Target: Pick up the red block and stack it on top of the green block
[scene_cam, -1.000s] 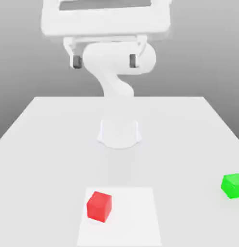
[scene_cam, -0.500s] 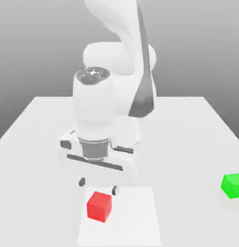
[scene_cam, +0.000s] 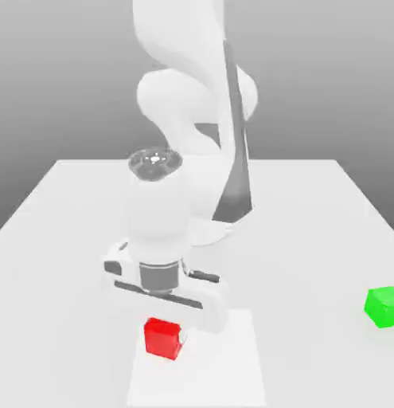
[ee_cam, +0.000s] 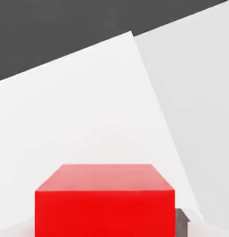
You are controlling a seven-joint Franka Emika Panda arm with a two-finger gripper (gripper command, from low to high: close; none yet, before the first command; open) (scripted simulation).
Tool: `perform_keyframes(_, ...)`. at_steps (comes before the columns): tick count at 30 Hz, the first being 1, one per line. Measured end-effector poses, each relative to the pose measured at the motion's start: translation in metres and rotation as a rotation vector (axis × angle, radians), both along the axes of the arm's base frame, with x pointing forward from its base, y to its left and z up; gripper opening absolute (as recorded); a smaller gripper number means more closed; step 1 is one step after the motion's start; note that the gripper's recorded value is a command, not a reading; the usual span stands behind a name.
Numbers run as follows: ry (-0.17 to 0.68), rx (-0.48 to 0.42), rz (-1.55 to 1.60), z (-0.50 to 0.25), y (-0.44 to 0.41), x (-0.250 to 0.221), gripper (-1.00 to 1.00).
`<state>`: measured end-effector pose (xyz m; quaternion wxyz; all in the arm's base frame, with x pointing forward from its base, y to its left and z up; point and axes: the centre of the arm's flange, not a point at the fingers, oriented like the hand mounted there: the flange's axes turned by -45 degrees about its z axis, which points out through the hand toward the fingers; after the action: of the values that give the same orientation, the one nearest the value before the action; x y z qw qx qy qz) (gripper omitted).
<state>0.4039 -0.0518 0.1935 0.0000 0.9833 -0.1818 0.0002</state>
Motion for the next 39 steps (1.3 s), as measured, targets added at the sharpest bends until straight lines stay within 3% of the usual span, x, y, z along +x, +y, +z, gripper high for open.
perform_keyframes(15,0.000,0.000,0.752,0.032,0.190,0.005,-1.00)
perform_keyframes(31,0.001,0.001,1.615,0.051,0.394,-0.095,-1.00)
perform_keyframes(36,0.001,0.000,1.648,-0.003,0.400,-0.098,-1.00)
perform_keyframes(37,0.001,0.000,1.649,-0.010,0.400,-0.099,1.00)
perform_keyframes(39,0.001,0.000,1.649,-0.010,0.400,-0.099,1.00)
